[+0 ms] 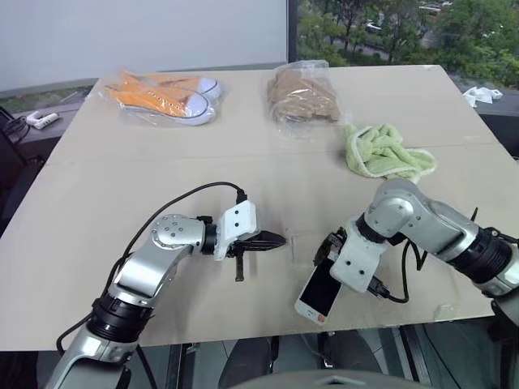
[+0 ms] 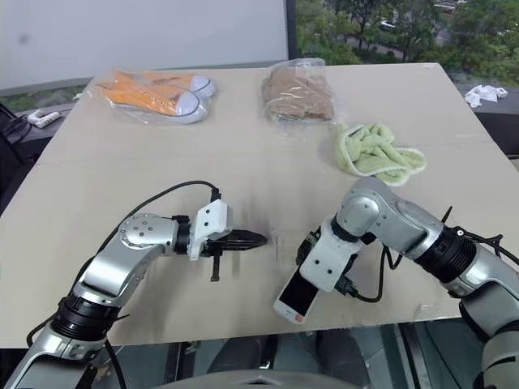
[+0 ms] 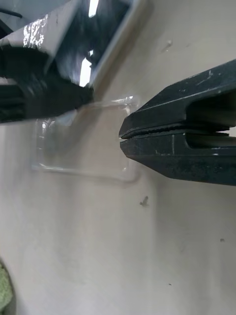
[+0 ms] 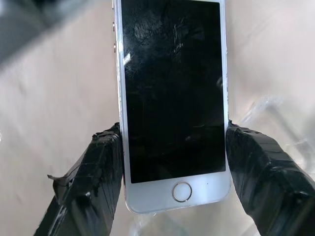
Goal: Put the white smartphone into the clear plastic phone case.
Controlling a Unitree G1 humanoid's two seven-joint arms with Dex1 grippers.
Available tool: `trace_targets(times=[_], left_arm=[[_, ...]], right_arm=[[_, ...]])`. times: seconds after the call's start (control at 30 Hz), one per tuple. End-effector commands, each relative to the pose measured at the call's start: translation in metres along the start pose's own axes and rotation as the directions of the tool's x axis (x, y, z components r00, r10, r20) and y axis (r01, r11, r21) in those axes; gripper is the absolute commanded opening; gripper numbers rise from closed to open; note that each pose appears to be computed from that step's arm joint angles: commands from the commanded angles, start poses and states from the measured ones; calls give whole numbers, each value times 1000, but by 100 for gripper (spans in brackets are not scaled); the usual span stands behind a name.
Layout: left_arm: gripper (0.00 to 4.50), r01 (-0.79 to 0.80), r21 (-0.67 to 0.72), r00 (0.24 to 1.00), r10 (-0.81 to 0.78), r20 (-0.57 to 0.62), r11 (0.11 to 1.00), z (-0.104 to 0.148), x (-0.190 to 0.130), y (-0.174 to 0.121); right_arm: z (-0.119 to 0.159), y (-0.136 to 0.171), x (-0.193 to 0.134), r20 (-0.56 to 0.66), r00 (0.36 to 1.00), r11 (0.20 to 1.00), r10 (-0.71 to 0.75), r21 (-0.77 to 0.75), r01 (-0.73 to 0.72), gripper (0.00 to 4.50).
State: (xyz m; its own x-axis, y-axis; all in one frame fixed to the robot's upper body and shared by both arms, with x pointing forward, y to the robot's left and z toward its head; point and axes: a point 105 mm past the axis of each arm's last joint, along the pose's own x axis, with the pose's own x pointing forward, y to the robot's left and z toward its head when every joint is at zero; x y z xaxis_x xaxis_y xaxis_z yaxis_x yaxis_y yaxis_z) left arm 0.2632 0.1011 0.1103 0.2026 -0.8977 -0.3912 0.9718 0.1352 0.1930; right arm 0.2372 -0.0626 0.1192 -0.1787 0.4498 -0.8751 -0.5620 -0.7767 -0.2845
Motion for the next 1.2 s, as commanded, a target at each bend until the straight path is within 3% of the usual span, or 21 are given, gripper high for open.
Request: trace_targets(times=[0.03, 0.27, 0.53, 0.63, 0.8, 1.0, 1.2], left_arm=[[0, 7, 36, 1000, -8, 29, 999, 9, 1, -2], [0, -3, 33, 1000, 2, 26, 999, 7, 0, 0], [0, -5, 35, 1000, 4, 23, 999, 4, -1, 2], [0, -7, 38, 1000, 7, 19, 999, 3, -3, 4], [0, -9, 42, 1000, 8, 18, 999, 1, -4, 7], [0, -12, 46, 1000, 11, 16, 999, 0, -6, 11], [0, 8, 40, 1000, -9, 15, 999, -2, -7, 9]], right_arm=[[12, -5, -28, 39, 999, 998, -32, 59, 30, 270], [-5, -14, -55, -25, 966, 934, -256, 250, 254, 270], [-15, -17, -56, -77, 880, 757, -468, 479, 445, 270], [-32, -12, -57, -227, 855, 688, -467, 515, 512, 270], [-43, -1, -54, -355, 837, 713, -418, 443, 543, 270], [-29, 10, -48, -351, 857, 754, -377, 421, 504, 270], [-22, 16, -37, -376, 849, 738, -372, 435, 516, 270]])
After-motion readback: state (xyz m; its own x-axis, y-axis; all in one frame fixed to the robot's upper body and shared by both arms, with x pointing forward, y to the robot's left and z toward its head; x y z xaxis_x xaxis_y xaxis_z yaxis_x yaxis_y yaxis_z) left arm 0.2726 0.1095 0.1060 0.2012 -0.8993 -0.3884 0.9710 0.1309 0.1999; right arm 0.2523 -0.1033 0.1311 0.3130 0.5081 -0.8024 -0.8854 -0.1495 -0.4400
